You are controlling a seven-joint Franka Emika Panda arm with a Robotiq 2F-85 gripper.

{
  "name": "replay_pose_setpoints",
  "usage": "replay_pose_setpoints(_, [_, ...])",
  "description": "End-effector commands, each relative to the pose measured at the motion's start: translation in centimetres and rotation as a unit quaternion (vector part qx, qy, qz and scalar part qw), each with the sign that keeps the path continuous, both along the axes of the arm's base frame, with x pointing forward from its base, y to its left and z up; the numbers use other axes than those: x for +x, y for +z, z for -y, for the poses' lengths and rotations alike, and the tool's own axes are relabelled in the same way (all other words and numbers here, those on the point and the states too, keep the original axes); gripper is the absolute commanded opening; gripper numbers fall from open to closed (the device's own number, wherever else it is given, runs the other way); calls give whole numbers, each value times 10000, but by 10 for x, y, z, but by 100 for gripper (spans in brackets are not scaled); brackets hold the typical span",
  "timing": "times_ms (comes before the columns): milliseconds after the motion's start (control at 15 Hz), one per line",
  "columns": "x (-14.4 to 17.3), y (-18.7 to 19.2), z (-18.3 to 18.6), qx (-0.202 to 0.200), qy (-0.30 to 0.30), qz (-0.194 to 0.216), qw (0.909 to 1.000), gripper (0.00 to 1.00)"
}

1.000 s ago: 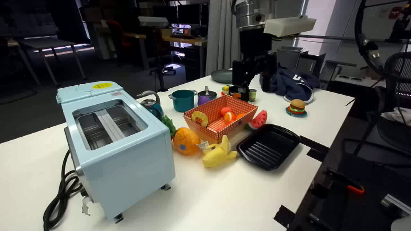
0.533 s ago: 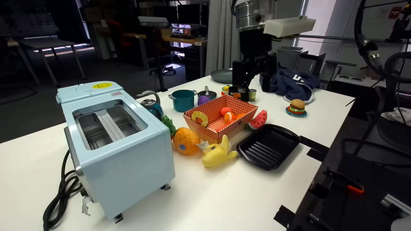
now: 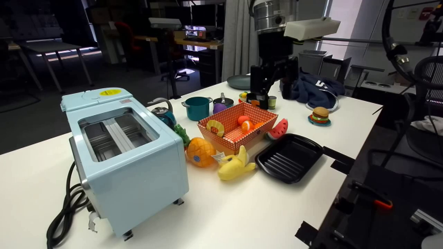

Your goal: Move the box forward

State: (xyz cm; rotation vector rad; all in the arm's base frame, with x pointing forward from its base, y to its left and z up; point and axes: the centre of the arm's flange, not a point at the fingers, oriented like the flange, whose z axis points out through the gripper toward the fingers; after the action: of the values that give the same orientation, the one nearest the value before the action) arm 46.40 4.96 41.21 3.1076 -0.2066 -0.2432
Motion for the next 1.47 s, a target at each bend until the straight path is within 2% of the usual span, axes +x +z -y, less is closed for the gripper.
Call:
replay_pose_setpoints(0, [0, 0, 0, 0, 0, 0, 10000, 100])
replay_pose_setpoints(133, [2, -3, -1, -33, -4, -26, 10000, 100])
replay_pose_setpoints(267, [12, -10, -2, -125, 12, 166, 9998, 100])
replay_pose_setpoints(533, [51, -25, -11, -248, 124, 708, 9971, 100])
replay_pose_setpoints(667, [71, -41, -21, -305, 255, 825, 9958, 100])
replay_pose_setpoints(933, [101, -76, -49, -362, 597, 778, 9945, 100])
replay_pose_setpoints(1400, [123, -143, -76, -1017, 1195, 501, 9863, 100])
